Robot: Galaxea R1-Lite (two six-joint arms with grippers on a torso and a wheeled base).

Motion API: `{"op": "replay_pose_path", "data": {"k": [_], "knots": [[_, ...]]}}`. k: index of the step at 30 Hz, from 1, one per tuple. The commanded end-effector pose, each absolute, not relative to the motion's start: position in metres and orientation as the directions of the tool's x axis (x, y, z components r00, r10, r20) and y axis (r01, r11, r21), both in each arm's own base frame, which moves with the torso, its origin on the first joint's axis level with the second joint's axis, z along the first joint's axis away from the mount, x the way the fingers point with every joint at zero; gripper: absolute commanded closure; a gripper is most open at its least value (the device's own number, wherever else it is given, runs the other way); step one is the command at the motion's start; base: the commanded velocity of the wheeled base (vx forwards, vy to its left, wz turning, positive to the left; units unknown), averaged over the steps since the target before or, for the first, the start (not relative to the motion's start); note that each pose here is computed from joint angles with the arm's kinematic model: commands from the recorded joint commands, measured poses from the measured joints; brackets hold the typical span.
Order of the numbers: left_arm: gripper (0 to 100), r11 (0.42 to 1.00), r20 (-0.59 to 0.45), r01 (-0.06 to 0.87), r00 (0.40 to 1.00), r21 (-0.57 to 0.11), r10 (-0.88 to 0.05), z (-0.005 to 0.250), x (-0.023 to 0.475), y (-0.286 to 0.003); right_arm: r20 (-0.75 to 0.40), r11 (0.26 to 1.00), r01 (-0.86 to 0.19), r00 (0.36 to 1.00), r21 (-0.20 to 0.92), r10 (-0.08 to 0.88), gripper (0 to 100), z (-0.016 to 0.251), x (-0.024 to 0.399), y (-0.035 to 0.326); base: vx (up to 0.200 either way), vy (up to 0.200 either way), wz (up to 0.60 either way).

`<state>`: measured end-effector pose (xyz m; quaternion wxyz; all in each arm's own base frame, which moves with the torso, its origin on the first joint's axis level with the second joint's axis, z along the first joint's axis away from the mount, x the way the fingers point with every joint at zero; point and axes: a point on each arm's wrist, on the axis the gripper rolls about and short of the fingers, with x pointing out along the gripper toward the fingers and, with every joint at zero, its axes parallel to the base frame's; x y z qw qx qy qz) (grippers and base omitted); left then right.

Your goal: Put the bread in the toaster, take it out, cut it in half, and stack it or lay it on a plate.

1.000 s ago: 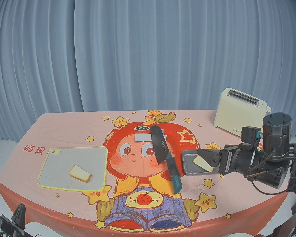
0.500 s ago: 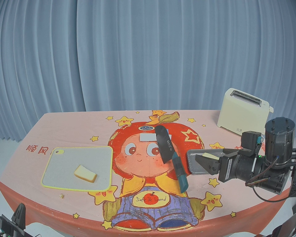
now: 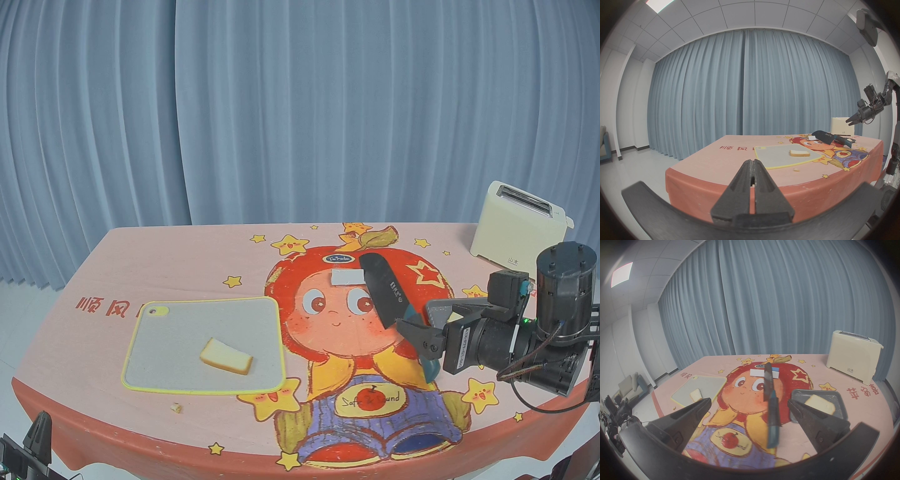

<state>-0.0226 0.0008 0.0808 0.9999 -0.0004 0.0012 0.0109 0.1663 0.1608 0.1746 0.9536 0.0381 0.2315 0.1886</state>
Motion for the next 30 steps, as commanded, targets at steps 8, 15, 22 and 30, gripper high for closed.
{"op": "replay_pose_path", "data": {"k": [8, 15, 22, 30], "knots": [[100, 1.000, -0.020, -0.021, 1.000, -0.001, 0.021, 0.076, -0.021, 0.001, -0.483, 0.910, -0.398, 0.779, 0.112, 0.400, 0, 0.157, 0.155, 0.167, 0.000, 0.100, 0.00], [100, 1.000, -0.020, -0.021, 1.000, 0.001, 0.021, 0.076, -0.021, 0.001, -0.508, 0.881, -0.463, 0.737, 0.101, 0.445, 0, 0.151, 0.143, 0.177, 0.000, 0.000, 0.00], [100, 1.000, -0.020, -0.021, 1.000, 0.001, 0.021, 0.076, -0.021, 0.001, -0.515, 0.816, -0.570, 0.673, 0.098, 0.532, 0, 0.151, 0.129, 0.197, 0.000, 0.000, 0.00], [100, 1.000, -0.020, -0.021, 1.000, 0.001, 0.021, 0.076, -0.021, 0.001, -0.554, 0.720, -0.690, 0.572, 0.073, 0.605, 0, 0.139, 0.156, 0.251, 0.000, 0.000, 0.00]]}}
